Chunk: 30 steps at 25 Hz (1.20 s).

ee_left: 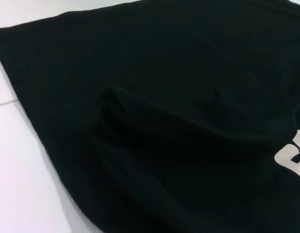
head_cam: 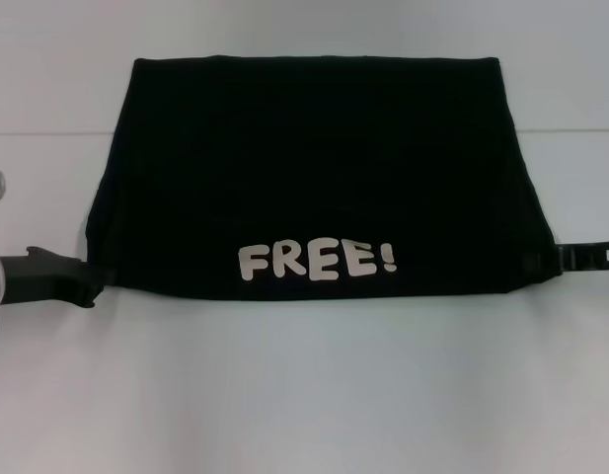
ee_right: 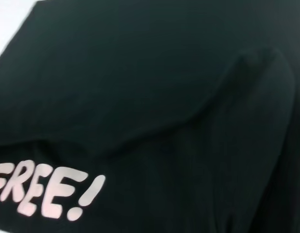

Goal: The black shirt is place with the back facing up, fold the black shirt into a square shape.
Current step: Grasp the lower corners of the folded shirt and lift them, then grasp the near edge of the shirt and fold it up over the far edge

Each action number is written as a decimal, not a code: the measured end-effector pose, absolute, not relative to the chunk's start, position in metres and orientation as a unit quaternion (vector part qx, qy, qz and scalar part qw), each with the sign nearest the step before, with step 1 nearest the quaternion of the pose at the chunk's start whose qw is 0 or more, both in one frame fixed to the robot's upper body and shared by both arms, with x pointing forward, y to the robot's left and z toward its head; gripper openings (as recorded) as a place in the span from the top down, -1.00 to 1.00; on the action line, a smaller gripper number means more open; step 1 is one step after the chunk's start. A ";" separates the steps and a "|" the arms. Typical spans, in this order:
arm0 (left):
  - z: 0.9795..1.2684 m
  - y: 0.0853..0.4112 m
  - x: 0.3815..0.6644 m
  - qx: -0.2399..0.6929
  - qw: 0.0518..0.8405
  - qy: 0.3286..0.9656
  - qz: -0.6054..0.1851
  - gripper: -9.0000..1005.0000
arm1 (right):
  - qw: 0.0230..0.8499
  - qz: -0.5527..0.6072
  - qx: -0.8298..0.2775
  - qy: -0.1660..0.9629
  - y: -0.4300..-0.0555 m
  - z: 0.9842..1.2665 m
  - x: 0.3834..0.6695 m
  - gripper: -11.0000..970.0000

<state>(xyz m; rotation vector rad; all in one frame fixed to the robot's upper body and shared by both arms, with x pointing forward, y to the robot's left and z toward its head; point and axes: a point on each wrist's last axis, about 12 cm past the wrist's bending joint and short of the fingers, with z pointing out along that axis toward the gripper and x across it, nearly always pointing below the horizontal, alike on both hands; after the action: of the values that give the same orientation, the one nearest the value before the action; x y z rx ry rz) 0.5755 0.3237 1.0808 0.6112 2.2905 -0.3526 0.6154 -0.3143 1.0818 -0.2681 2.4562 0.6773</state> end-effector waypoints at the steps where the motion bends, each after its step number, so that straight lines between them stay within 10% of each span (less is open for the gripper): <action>1: 1.082 0.324 0.574 0.238 0.362 0.890 -0.141 0.97 | 0.284 0.259 -0.102 0.918 -0.317 1.082 0.613 0.85; 30: 1.106 0.348 0.473 0.274 0.223 0.872 -0.340 0.97 | 0.195 0.354 -0.179 0.897 -0.392 1.080 0.487 0.85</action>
<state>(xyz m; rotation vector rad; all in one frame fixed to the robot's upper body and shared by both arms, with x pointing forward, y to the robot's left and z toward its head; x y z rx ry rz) 0.4727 0.3480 1.1056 0.7571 2.4072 -0.9390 0.4870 -0.3916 1.0798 -0.5022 2.5150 0.9912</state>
